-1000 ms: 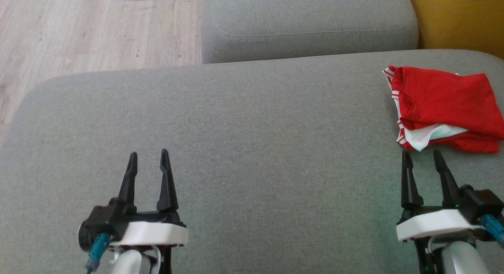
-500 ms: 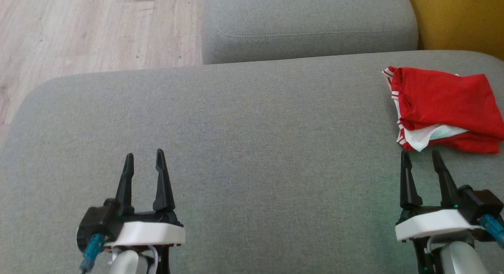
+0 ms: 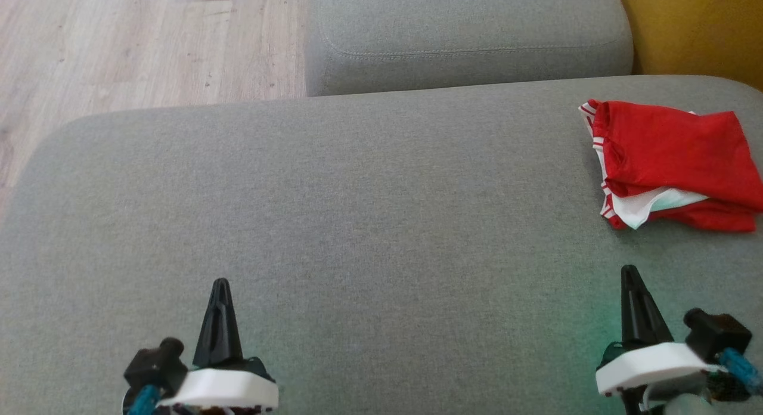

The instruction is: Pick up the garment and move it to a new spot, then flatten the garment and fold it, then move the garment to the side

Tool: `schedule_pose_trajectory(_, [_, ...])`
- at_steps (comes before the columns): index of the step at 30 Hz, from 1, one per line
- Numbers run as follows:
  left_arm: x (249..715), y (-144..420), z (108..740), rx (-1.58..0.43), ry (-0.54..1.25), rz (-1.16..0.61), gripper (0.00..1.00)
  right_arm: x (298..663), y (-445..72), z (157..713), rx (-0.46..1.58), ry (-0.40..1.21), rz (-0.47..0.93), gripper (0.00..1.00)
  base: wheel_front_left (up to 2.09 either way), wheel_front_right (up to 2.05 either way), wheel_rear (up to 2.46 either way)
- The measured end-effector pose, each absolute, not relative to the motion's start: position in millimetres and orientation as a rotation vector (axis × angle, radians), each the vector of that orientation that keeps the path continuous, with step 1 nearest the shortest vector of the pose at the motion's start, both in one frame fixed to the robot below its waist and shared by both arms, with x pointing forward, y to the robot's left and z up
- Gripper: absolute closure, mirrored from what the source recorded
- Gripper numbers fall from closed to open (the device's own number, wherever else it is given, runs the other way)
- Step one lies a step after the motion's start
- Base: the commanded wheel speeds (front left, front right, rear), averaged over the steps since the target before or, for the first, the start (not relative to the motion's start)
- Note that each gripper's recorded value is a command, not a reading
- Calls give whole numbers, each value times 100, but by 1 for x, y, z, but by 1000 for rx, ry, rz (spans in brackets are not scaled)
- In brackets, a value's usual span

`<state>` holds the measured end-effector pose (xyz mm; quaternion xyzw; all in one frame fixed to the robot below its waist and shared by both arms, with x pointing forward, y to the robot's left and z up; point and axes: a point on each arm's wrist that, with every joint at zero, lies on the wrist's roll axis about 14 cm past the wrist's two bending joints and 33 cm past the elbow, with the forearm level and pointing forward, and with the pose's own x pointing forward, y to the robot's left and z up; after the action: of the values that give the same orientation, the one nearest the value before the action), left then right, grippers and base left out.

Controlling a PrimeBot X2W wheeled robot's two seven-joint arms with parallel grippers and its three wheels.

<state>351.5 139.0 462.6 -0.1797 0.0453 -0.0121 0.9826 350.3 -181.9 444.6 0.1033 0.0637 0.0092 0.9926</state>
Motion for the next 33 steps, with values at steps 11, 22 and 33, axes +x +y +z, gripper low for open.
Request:
schedule_pose_trajectory(11, [352,143,458,-459,125,-4,100,351,-186,444,316,136,-15,100,0,0,0])
schedule_pose_trajectory(22, [353,150,454,-566,149,29,100,351,-192,444,438,138,-53,100,0,0,0])
schedule_pose_trajectory(33, [356,156,453,-676,166,48,100,352,-195,444,562,146,-82,100,0,0,0])
